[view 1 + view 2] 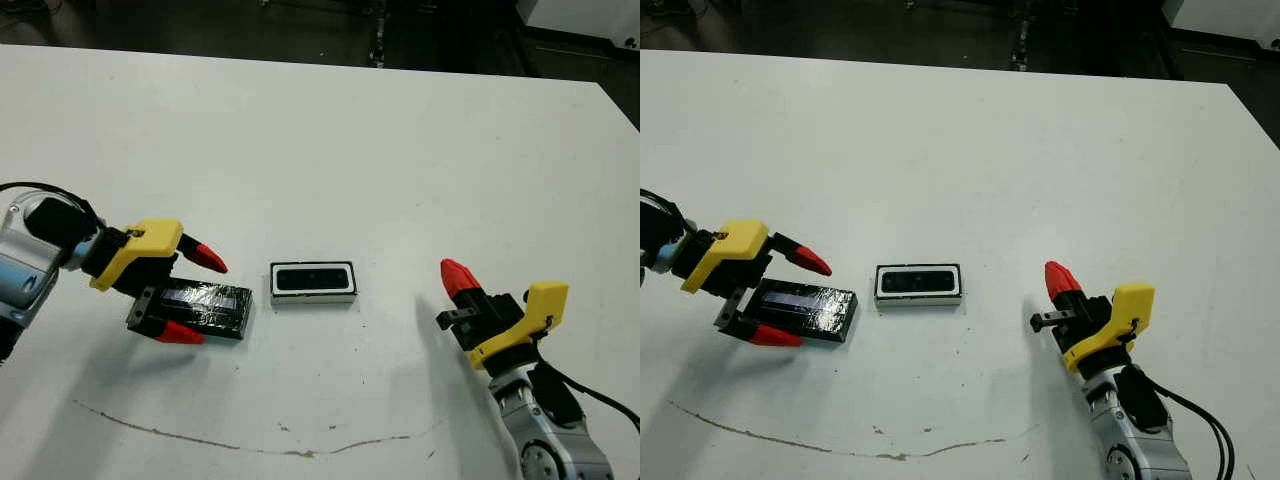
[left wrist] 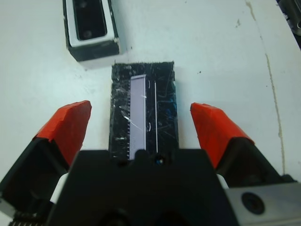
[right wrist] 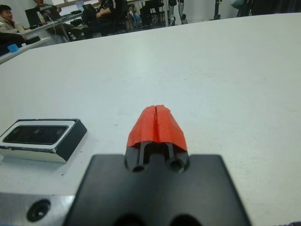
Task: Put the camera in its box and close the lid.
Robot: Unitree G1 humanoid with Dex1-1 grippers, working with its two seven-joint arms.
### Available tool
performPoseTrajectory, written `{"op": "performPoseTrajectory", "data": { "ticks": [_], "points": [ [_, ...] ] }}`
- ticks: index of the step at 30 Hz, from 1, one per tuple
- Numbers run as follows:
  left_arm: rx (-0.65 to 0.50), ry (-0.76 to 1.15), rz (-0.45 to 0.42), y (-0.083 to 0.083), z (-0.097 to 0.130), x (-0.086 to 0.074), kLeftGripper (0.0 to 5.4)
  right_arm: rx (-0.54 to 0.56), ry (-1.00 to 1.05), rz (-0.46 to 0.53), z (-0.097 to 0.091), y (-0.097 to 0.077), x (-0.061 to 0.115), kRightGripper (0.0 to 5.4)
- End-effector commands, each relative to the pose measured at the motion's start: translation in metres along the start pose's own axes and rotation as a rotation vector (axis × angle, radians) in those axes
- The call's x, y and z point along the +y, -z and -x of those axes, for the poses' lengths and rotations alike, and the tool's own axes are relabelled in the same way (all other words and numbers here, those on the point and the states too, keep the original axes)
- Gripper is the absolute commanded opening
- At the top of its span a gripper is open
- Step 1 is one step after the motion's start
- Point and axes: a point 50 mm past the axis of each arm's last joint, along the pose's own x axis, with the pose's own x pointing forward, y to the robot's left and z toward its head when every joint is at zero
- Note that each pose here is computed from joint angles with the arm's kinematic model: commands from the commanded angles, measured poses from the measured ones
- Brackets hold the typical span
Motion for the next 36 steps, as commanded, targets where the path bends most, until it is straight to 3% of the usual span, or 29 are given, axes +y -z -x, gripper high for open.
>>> {"op": "performPoseTrajectory", "data": {
  "ticks": [1,5,8,12,21,27,36],
  "points": [
    [0.025,0.015,0.017,0.004,-0.004,-0.002,5.4,0.005,0.008,0.003,0.002,0.0,-0.004,0.01],
    [0.011,0.031,0.099,0.009,-0.005,-0.002,5.4,0.004,0.008,0.014,0.003,0.0,-0.003,0.01],
    [-0.017,0.018,0.085,0.01,-0.007,-0.002,5.4,0.008,0.009,0.015,0.003,0.0,-0.003,0.01],
    [-0.057,0.004,0.14,0.016,-0.008,-0.002,5.4,0.006,0.003,0.007,0.003,0.0,-0.002,0.01],
    [-0.008,-0.05,0.157,0.019,-0.006,-0.002,5.4,0.007,0.002,0.0,0.002,0.0,-0.001,0.01],
    [-0.005,-0.068,0.202,0.018,-0.005,-0.004,4.69,0.014,0.01,-0.001,0.002,0.001,0.0,0.0],
    [0.054,-0.024,0.127,0.014,-0.006,-0.006,3.38,0.013,0.006,-0.003,0.002,0.001,0.0,0.0]
  ]
}}
